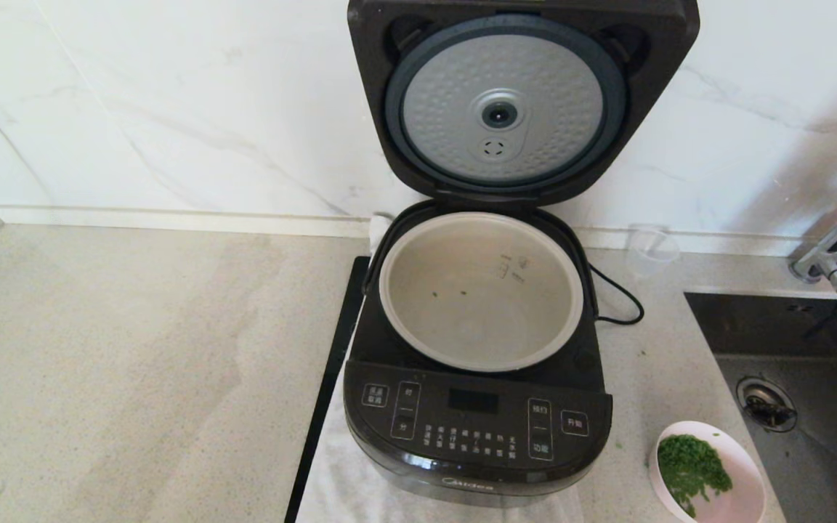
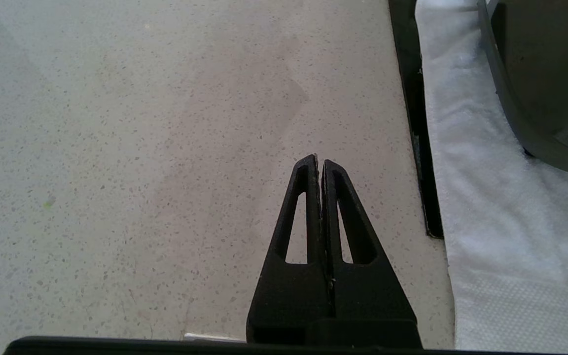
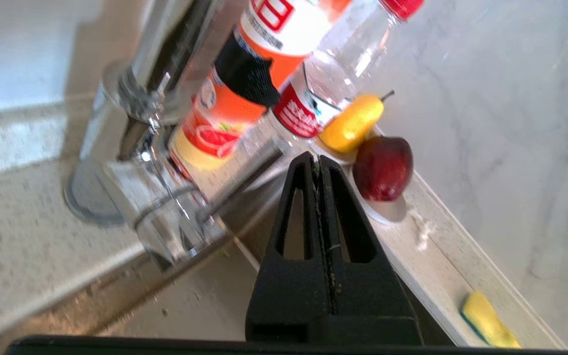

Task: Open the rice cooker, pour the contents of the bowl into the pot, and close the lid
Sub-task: Turn on the tap

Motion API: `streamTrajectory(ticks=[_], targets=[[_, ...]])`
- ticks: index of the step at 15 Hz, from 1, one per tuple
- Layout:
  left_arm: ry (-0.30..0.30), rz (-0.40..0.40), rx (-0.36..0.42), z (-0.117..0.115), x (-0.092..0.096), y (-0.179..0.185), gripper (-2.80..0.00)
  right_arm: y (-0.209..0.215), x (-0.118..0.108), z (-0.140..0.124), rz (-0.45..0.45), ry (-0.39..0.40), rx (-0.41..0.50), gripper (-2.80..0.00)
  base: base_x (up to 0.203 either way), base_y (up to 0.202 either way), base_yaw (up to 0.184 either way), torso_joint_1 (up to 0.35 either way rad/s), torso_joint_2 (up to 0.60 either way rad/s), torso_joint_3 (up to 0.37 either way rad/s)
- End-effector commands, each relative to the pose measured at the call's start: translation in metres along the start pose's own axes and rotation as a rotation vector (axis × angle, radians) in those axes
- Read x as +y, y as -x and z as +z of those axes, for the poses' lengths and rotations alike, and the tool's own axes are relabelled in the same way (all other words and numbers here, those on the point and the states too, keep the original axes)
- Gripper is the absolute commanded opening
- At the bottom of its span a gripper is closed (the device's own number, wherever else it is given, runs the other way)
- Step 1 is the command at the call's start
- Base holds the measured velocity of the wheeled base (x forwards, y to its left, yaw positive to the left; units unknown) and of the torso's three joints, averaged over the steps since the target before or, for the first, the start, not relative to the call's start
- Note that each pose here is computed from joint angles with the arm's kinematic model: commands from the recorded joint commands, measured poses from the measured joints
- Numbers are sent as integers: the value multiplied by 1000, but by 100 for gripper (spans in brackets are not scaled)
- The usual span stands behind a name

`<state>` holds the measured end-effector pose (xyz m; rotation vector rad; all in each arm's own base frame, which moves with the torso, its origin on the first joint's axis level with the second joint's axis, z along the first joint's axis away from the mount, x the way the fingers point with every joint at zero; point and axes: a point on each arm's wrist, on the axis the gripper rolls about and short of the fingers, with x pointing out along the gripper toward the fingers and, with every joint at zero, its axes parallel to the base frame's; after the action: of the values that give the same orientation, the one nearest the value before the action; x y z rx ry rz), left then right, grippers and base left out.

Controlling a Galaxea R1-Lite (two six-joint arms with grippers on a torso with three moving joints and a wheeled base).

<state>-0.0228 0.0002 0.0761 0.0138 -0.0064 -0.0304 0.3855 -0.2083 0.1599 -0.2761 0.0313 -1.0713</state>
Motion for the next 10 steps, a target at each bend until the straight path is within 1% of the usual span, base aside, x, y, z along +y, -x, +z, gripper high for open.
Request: streamTrajectory(ticks=[1, 6, 10], targets=[[0, 0, 0, 0, 0, 0, -280, -4, 6, -2, -1, -5, -10, -280, 0, 0, 0, 0, 0, 0], [0, 0, 0, 0, 0, 0, -280, -18, 15, 0, -12, -22, -41, -280, 0, 0, 0, 0, 0, 0], [0, 0, 0, 0, 0, 0, -280, -28, 21, 6, -12, -42, -80, -280, 0, 0, 0, 0, 0, 0]])
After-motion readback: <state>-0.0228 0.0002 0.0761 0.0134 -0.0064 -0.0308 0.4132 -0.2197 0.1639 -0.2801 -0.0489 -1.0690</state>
